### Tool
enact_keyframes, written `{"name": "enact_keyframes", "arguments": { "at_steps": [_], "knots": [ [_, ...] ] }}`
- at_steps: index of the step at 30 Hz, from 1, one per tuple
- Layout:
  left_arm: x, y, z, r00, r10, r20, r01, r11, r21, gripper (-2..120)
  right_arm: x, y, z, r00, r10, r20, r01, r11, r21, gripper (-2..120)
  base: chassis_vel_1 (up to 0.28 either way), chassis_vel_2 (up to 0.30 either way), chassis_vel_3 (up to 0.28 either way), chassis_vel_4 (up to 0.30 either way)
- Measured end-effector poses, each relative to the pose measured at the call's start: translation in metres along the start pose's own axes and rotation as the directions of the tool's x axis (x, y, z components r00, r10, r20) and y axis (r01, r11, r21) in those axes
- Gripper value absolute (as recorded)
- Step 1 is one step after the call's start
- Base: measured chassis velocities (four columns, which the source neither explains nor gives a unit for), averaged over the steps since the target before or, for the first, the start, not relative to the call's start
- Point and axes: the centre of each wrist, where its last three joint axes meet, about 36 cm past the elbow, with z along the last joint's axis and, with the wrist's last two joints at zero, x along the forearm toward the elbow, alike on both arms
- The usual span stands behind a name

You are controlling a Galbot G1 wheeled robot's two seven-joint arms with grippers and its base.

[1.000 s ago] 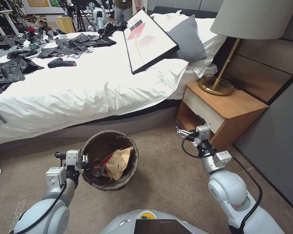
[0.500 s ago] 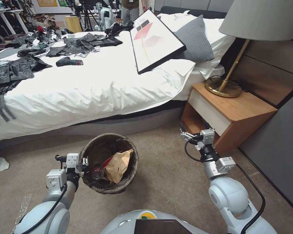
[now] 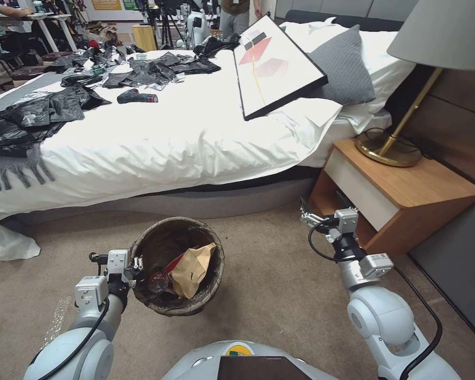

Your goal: Pick up the trash bin, then pick up the garbage from the floor and place it into the trash bin.

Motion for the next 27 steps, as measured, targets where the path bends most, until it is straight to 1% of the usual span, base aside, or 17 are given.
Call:
{"name": "enact_keyframes", "arguments": {
  "at_steps": [27],
  "knots": [
    [0.0006,-0.0013,0.0013,1.000,-0.005,-0.003,0.005,1.000,0.008,2,0.0019,-0.0027,0.0048,1.000,-0.003,-0.018,0.003,1.000,-0.015,100,0.033,0.027,0.033,0.026]
  ]
}}
